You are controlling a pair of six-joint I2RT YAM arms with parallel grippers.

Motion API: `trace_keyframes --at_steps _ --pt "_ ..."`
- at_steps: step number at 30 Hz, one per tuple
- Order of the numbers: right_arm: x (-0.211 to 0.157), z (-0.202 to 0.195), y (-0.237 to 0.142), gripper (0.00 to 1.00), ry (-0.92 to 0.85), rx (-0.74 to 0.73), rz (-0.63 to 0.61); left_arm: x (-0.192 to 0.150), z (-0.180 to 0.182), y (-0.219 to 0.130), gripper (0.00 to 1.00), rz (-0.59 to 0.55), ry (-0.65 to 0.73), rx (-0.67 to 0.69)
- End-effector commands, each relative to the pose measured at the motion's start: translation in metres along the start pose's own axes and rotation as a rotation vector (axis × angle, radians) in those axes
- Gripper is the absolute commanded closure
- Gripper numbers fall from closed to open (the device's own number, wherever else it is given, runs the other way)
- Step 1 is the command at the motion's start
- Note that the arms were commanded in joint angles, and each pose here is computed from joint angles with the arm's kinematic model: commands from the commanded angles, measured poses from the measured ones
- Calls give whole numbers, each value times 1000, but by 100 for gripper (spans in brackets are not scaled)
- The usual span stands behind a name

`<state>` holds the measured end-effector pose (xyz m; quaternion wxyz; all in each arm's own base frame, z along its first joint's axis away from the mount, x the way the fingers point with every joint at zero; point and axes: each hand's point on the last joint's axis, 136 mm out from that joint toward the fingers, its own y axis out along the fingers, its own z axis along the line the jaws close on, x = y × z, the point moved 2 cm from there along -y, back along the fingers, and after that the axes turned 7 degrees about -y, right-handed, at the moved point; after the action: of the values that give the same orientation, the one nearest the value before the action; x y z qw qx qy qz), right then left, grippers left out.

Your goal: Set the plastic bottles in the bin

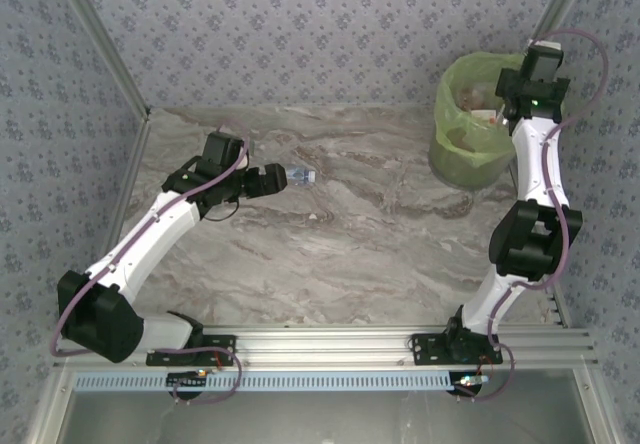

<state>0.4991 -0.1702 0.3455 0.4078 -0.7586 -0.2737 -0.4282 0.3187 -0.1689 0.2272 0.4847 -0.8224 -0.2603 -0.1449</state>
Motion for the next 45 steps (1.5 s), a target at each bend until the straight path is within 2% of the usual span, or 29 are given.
trace_keyframes --at_steps 1,11,19,24,30,39,43,45 --pt "9 -20 -20 6 13 -70 0 8 -6 -10 1 -21 15 -20" --pt "16 -22 -41 1 87 -37 -30 8 -6 -10 1 -24 19 -16" --pt "13 -15 -66 1 154 17 -68 9 -4 -9 1 -28 21 -8" --pt "12 -2 -96 1 228 116 -128 6 -6 -6 1 -35 -38 -40" --pt "1 32 -133 1 198 269 -174 10 -2 2 1 -107 -112 -70" --pt "-24 75 -175 1 189 435 -193 30 5 22 1 -165 144 32" --pt "-30 82 -196 1 203 491 -204 41 -5 31 1 -154 287 34" --pt "-43 91 -202 1 202 533 -187 45 -11 37 1 -150 376 25"
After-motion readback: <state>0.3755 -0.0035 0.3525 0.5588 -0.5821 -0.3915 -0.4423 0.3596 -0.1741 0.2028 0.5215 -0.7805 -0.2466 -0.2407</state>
